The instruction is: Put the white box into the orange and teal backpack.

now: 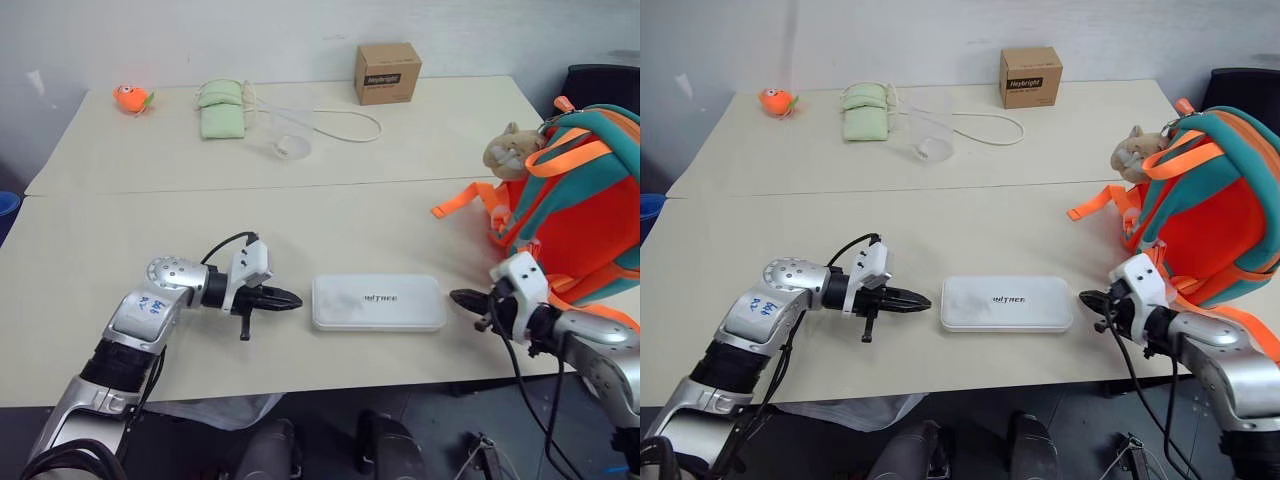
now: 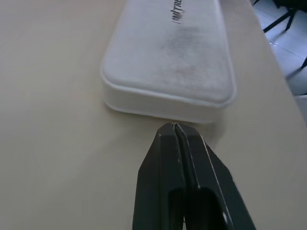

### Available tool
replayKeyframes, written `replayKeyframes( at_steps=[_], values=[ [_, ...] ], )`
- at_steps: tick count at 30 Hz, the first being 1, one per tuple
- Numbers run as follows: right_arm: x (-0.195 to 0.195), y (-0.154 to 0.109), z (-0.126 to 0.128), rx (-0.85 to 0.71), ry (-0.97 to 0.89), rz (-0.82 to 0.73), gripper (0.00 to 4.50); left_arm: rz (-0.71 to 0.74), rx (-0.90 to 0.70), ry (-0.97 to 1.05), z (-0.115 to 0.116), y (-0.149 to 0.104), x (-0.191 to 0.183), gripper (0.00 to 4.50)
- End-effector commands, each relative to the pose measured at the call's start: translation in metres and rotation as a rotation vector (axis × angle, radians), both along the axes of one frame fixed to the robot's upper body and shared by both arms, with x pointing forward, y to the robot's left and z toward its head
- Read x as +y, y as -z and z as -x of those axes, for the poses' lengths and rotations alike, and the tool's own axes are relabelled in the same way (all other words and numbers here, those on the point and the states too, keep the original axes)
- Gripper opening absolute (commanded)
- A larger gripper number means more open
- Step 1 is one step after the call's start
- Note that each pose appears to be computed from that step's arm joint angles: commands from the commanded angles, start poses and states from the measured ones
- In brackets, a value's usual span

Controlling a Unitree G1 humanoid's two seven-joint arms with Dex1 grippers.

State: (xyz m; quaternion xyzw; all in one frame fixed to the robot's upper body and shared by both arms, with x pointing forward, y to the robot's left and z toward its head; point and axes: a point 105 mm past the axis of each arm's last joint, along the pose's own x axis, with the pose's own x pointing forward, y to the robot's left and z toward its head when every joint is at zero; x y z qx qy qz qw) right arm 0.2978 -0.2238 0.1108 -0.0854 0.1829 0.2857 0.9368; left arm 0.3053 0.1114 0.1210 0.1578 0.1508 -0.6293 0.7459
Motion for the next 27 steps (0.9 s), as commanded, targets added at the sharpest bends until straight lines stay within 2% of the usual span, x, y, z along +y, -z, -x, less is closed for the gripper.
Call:
replayKeyframes(
  at_steps=[1,7,10,12,15,20,24,25,27],
  values=[
    [0.015,-0.009,-0.006,-0.047,-0.027,-0.010,0.00,0.015,-0.004,0.009,0.001,-0.004,-0.009,0.04],
    [0.023,-0.013,-0.011,-0.065,-0.013,-0.017,0.00,0.042,0.018,0.001,0.001,-0.003,-0.014,0.04],
    [0.020,-0.013,-0.011,-0.071,0.007,0.004,0.00,0.050,0.075,-0.052,-0.003,-0.001,-0.004,0.04],
    [0.016,-0.013,-0.010,-0.073,0.024,0.027,0.00,0.078,0.264,-0.169,-0.009,0.002,0.013,0.43],
    [0.013,-0.012,-0.008,-0.075,0.025,0.043,0.00,0.129,0.566,-0.240,-0.002,-0.001,0.027,1.27],
    [0.013,-0.010,-0.005,-0.071,0.015,0.043,0.00,0.138,0.733,-0.279,0.001,-0.004,0.026,2.86],
    [0.019,-0.006,-0.004,-0.067,-0.014,0.048,0.00,0.100,0.833,-0.365,-0.006,0.008,0.015,4.15],
    [0.021,-0.005,-0.004,-0.068,-0.019,0.043,0.00,0.090,0.854,-0.372,-0.006,0.011,0.011,4.41],
    [0.028,-0.005,-0.006,-0.076,-0.028,0.024,0.00,0.077,0.867,-0.372,-0.009,0.016,-0.001,4.41]
  ],
)
